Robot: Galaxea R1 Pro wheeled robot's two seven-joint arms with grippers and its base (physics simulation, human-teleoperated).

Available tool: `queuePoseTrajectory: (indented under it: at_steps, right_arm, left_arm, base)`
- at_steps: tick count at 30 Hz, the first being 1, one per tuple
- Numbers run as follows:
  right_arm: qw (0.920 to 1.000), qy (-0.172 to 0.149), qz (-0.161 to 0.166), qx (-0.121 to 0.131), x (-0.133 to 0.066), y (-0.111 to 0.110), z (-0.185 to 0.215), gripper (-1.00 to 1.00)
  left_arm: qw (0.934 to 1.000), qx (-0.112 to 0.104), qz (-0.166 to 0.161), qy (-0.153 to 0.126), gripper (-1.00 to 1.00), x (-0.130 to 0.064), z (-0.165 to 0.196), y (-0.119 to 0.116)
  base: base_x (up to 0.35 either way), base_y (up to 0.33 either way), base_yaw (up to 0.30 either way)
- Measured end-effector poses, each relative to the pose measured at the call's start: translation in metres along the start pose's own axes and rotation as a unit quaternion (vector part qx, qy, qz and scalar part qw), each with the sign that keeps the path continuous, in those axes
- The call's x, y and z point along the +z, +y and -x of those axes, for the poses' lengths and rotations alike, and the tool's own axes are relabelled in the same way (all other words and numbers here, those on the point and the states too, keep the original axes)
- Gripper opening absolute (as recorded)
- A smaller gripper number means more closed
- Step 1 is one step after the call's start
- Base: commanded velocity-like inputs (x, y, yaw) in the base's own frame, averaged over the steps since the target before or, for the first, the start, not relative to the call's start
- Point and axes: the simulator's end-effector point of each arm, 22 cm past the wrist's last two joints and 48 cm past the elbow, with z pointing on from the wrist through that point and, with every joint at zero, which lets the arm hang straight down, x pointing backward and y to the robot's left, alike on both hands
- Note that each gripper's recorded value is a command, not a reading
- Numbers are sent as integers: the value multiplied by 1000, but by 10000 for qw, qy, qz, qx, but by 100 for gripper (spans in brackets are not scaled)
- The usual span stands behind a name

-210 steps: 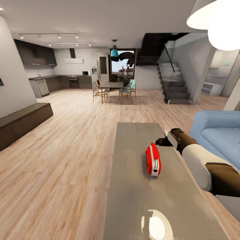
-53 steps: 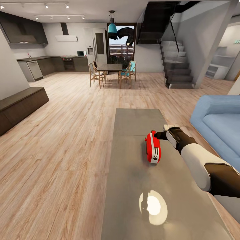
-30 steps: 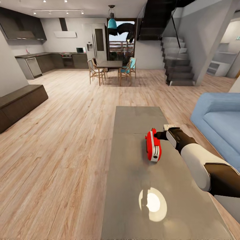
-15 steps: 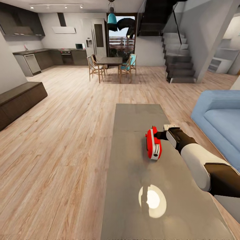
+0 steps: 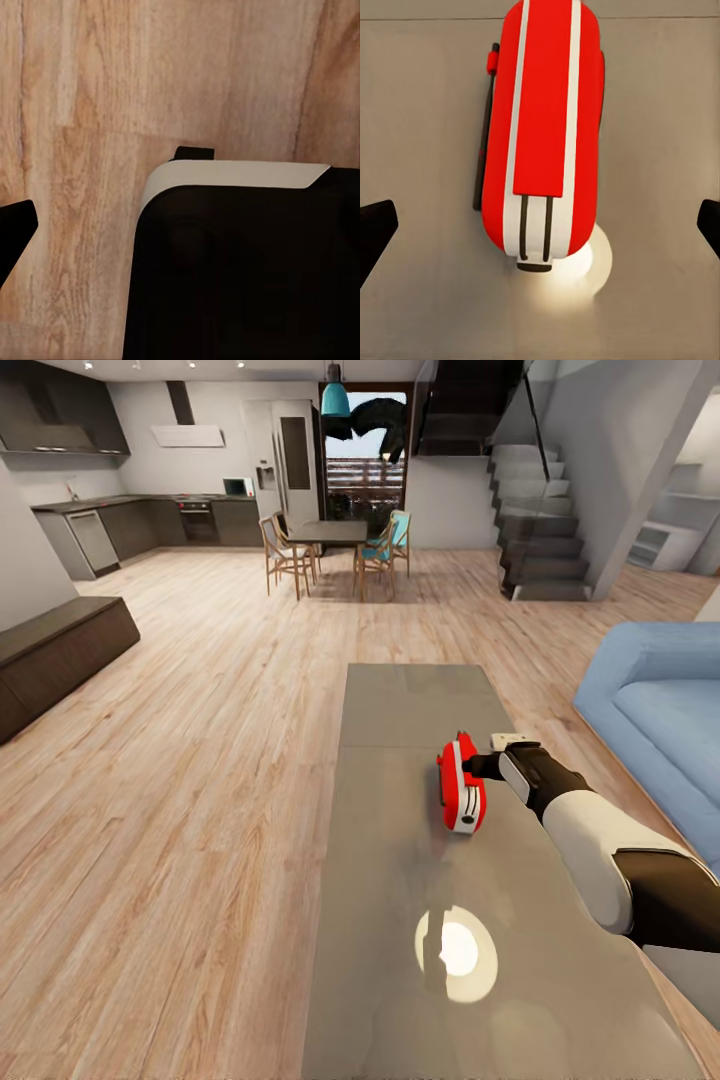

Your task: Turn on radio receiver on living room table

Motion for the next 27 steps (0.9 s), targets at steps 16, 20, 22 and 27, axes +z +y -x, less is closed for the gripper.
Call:
queuePoseTrajectory:
  at_steps: [16, 20, 22, 27]
  right_arm:
    - [9999, -112, -116, 12, 8, -13, 8, 100]
    - [9996, -199, -189, 17, 8, -21, 14, 100]
    - [9995, -199, -252, 28, 9, -30, 14, 100]
    - [9991, -175, -394, 57, 12, -53, 11, 100]
  left_arm:
    - [9999, 9, -5, 133, 100, -1, -10, -2]
    - [9999, 21, -1, 160, 100, -2, -12, -1]
    - [9998, 22, -2, 176, 100, -2, -14, -2]
    - [9998, 27, -2, 217, 100, -2, -17, -2]
  base:
    - [0, 0, 0]
    - [0, 0, 0]
    - [0, 0, 0]
    - [0, 0, 0]
